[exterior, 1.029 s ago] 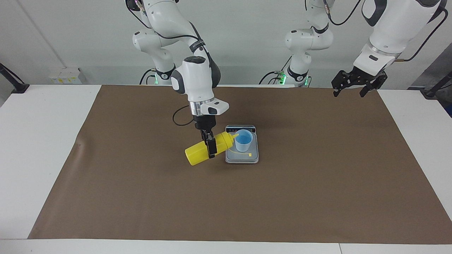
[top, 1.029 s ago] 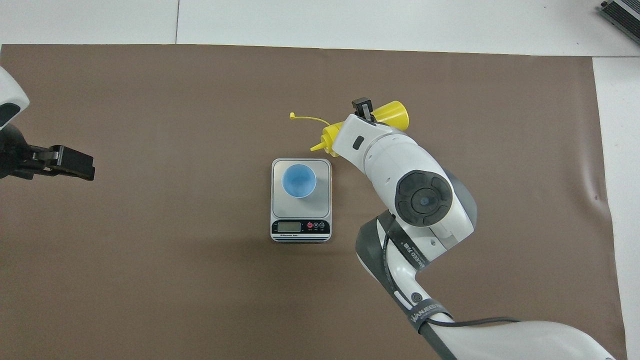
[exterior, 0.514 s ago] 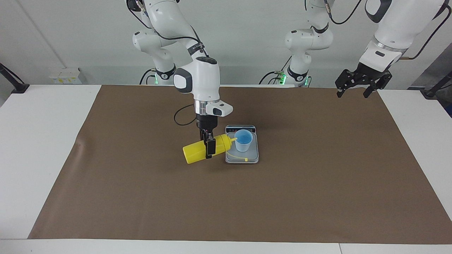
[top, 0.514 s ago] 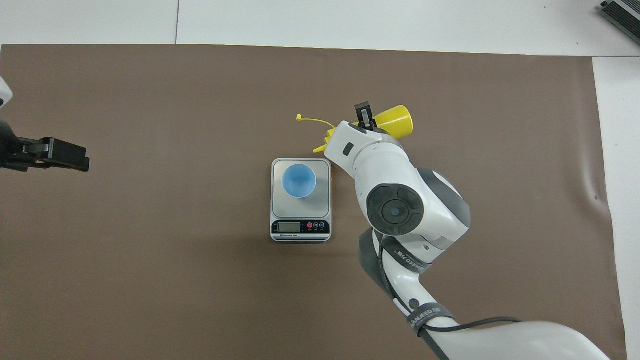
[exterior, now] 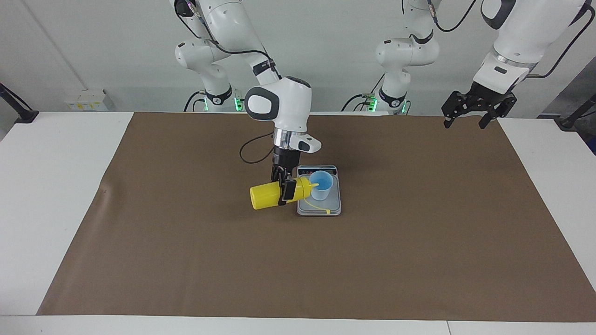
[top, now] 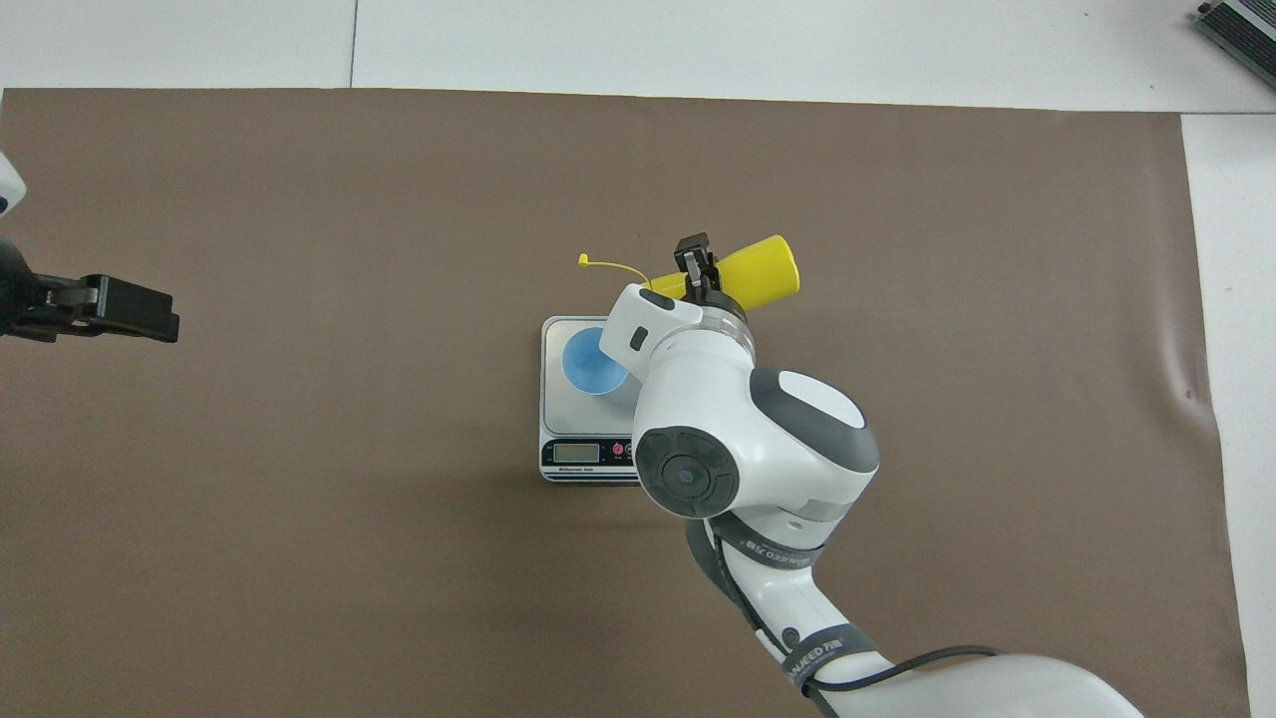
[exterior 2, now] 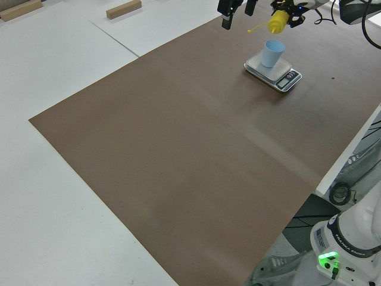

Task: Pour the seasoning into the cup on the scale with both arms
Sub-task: 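Tip the bottle nozzle down over the blue cup with the right gripper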

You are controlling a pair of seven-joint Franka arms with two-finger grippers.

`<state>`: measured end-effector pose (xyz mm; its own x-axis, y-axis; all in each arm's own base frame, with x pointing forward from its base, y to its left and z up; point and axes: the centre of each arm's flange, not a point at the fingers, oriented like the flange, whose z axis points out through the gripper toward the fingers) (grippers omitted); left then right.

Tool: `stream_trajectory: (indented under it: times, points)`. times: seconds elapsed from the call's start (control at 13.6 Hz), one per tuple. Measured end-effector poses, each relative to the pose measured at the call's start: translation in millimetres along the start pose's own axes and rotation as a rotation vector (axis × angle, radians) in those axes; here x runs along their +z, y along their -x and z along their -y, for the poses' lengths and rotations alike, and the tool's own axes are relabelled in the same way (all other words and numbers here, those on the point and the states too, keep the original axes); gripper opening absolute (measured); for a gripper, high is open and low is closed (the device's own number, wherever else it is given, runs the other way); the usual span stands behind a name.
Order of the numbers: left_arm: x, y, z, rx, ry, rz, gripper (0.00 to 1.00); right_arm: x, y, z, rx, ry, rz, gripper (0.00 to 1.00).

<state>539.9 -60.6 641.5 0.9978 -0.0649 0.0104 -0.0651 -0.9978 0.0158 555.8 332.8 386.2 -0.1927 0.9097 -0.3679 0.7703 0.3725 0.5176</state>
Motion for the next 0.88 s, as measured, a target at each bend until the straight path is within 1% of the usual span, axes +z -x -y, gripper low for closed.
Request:
stream_trajectory:
  times: [0.44, 0.66, 0.88]
  points:
    - [-0.1, 0.1, -0.3, 0.000, 0.000, 0.000, 1.00, 3.5, -19.6, 10.9, -0.096, 0.027, 0.078, 0.47]
    - [-0.2, 0.1, -0.3, 0.001, 0.000, -0.001, 1.00, 1.3, -29.9, 14.1, -0.118, 0.030, 0.091, 0.47]
    - [-0.3, -0.1, -0.3, 0.001, 0.000, -0.002, 1.00, 0.9, -30.5, 14.1, -0.120, 0.032, 0.092, 0.47]
